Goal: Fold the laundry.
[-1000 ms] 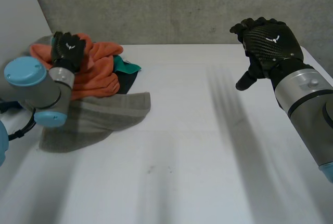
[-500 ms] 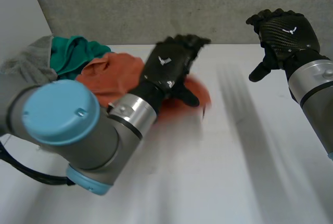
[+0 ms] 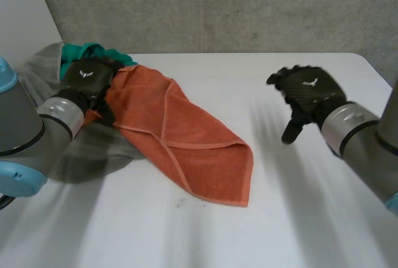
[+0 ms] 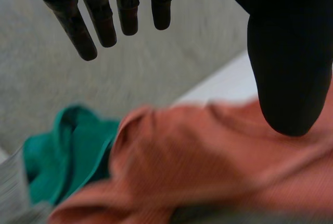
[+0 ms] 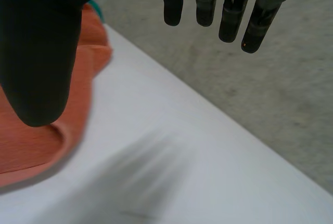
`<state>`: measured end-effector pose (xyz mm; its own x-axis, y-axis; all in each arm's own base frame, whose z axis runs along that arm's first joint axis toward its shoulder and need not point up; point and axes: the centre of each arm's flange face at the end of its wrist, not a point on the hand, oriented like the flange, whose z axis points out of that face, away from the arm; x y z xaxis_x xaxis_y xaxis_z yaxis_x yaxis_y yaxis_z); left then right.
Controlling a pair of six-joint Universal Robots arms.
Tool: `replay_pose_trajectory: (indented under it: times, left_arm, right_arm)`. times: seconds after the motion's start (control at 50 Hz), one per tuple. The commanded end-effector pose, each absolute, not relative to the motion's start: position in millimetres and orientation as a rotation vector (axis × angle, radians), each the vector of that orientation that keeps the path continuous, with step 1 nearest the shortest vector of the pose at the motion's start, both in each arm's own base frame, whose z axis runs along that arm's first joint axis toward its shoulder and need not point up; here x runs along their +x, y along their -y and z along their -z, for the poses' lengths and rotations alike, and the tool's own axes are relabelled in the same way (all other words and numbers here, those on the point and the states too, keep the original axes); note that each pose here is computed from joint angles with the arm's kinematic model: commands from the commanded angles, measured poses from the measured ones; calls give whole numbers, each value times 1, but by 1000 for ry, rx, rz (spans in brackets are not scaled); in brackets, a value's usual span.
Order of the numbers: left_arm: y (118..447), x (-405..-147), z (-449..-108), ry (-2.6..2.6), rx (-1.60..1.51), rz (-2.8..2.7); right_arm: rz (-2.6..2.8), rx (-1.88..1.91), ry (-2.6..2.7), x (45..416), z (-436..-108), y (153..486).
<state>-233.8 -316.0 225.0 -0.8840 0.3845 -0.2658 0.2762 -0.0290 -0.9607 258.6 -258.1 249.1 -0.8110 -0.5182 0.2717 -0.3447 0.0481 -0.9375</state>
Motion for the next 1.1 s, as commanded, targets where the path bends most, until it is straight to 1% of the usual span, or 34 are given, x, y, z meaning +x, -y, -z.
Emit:
replay_pose_trajectory:
  times: [0.02, 0.08, 0.12, 0.24, 0.3, 0.42, 0.5, 0.58, 0.76, 0.82, 0.92, 0.96, 0.98, 1.04, 1.1]
  left_arm:
    - [361, -214, -166, 2295, -1074, -2067]
    - [369, -216, -152, 2294, -1088, -2031]
    - [372, -217, -149, 2285, -1097, -2029]
    - [387, -220, -148, 2210, -1079, -2134]
    - [389, -223, -151, 2173, -1077, -2180]
    - [383, -228, -154, 2154, -1083, -2187]
    - [373, -234, -172, 2102, -1091, -2223]
    - [371, -234, -176, 2092, -1099, -2234]
    - [374, -230, -176, 2107, -1099, -2232]
    - [371, -232, -175, 2117, -1107, -2205]
    - [376, -233, -179, 2099, -1113, -2213]
    - [379, -234, -174, 2106, -1118, -2202]
    - [381, -235, -166, 2122, -1129, -2183]
    - [383, -237, -164, 2136, -1143, -2172]
    - [377, -239, -167, 2156, -1171, -2137]
  right_arm:
    - [1777, -979, -2164, 277, -231, 242]
    - [1755, -986, -2179, 277, -225, 242]
    - [1747, -990, -2185, 278, -222, 242]
    - [1736, -990, -2199, 277, -219, 243]
    - [1723, -990, -2212, 276, -215, 244]
    - [1694, -992, -2231, 277, -207, 245]
    - [1689, -980, -2235, 277, -206, 246]
    - [1688, -986, -2232, 278, -206, 245]
    - [1667, -989, -2249, 278, -200, 245]
    - [1666, -990, -2248, 278, -200, 245]
    - [1655, -993, -2252, 279, -197, 245]
    - [1640, -993, -2259, 279, -194, 245]
    - [1638, -994, -2261, 279, -193, 245]
    - [1621, -922, -2273, 279, -193, 247]
    - [1586, -822, -2283, 278, -195, 247]
